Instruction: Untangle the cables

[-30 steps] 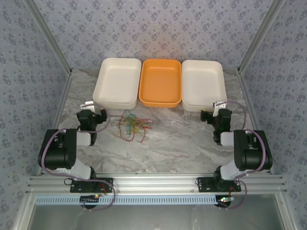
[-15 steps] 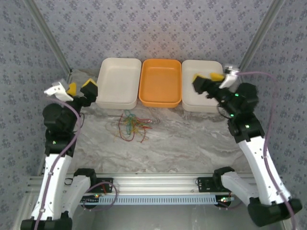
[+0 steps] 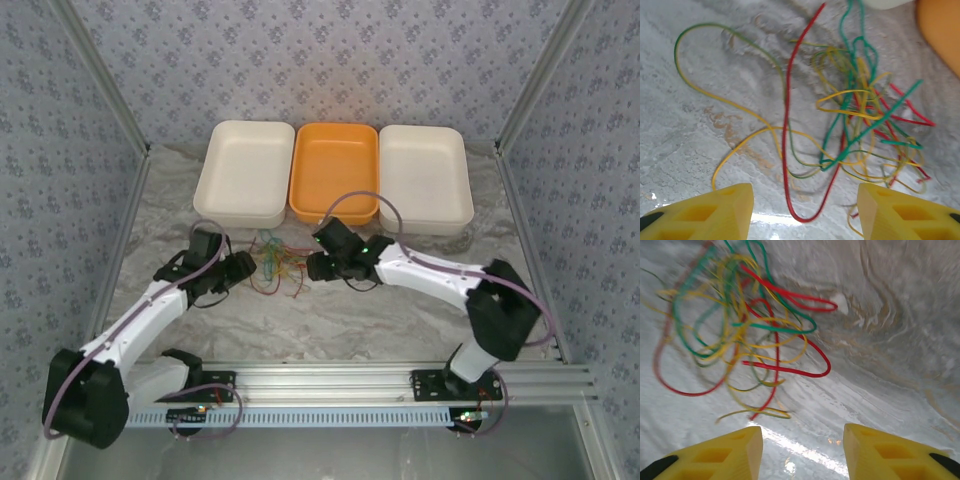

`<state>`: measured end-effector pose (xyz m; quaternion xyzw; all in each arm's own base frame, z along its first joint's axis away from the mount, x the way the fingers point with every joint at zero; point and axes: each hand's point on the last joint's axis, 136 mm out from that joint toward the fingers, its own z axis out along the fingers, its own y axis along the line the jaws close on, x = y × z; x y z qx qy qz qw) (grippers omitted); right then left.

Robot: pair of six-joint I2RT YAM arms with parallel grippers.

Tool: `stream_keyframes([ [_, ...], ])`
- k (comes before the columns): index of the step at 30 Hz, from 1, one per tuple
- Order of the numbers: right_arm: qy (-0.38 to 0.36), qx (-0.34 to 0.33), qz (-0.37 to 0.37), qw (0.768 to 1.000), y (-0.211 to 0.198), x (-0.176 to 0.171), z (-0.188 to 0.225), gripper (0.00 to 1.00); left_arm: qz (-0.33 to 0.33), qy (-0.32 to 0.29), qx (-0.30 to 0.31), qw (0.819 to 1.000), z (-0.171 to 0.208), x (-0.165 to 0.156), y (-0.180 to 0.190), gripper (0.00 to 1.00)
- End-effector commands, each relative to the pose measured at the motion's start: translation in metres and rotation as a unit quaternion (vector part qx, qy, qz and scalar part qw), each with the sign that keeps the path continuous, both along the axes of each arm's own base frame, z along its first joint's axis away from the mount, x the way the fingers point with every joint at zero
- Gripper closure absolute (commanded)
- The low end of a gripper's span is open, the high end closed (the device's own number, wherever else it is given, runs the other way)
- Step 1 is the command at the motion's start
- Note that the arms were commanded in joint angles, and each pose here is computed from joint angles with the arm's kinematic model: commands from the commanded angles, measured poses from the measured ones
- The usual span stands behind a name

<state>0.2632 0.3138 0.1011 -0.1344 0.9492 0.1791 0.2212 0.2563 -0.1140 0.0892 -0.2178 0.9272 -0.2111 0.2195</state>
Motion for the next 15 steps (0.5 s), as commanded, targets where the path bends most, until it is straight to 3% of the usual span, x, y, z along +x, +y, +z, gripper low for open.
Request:
stream_keyframes([
  [1, -0.005, 0.036, 0.009, 0.999, 0.028, 0.003, 0.011, 0.5, 0.027, 0.0, -0.033, 0.999, -0.009, 0.004, -0.005, 0.42],
  [6, 0.012, 0.064, 0.008, 0.998, 0.044, 0.005, -0.002, 0.32, 0.045, 0.003, -0.056, 0.997, -0.025, 0.004, -0.013, 0.44],
  [15, 0.045, 0.101, -0.041, 0.993, 0.064, 0.036, -0.017, 0.33, 0.036, 0.001, -0.077, 0.996, -0.038, 0.025, -0.039, 0.45],
])
